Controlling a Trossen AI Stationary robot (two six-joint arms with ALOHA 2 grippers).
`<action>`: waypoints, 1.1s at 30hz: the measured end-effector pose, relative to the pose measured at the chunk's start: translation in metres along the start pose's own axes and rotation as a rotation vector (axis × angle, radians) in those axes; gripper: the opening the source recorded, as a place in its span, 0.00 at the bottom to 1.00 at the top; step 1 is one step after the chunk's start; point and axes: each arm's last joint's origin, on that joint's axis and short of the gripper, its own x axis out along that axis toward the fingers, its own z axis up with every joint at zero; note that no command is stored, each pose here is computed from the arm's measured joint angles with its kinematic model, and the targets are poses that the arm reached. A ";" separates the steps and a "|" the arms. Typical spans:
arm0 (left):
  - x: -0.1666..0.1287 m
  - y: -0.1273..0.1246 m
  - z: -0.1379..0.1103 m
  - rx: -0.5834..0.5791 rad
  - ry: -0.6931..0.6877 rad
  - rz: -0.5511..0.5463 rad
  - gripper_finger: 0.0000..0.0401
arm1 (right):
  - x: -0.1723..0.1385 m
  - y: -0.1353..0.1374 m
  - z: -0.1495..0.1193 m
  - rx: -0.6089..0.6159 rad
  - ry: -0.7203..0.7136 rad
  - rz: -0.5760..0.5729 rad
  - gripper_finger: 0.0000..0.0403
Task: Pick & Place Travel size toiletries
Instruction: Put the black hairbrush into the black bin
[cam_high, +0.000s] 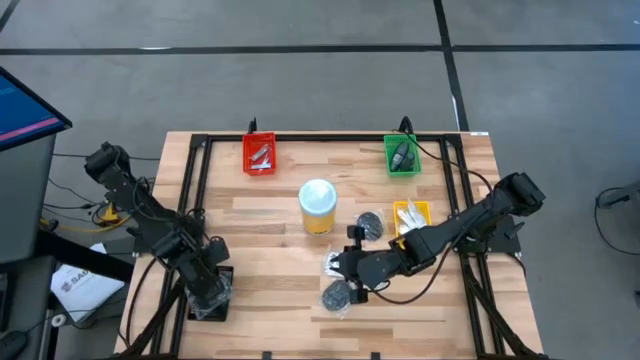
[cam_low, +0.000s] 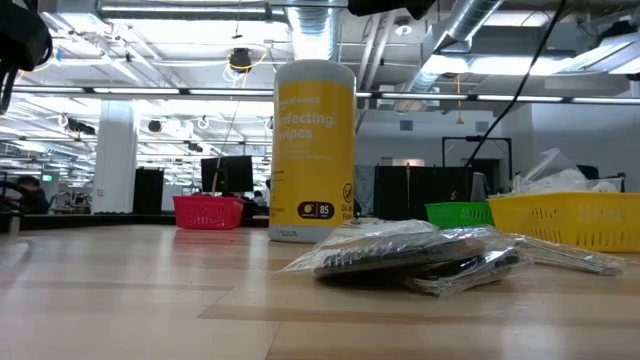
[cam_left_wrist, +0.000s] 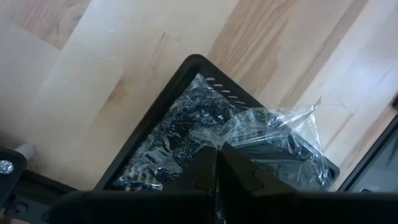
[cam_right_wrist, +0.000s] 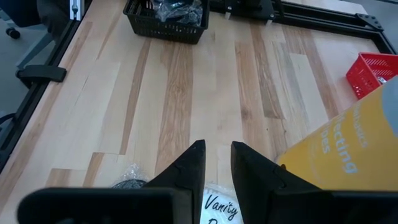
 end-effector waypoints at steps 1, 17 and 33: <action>0.000 0.000 0.000 0.000 0.001 0.001 0.00 | 0.000 0.000 0.000 0.000 0.000 0.000 0.17; 0.001 0.000 0.000 0.031 0.008 0.005 0.24 | 0.000 0.000 0.000 0.000 0.000 0.000 0.17; -0.001 -0.001 -0.001 0.050 0.054 -0.020 0.29 | 0.001 -0.002 0.000 -0.001 0.001 -0.005 0.17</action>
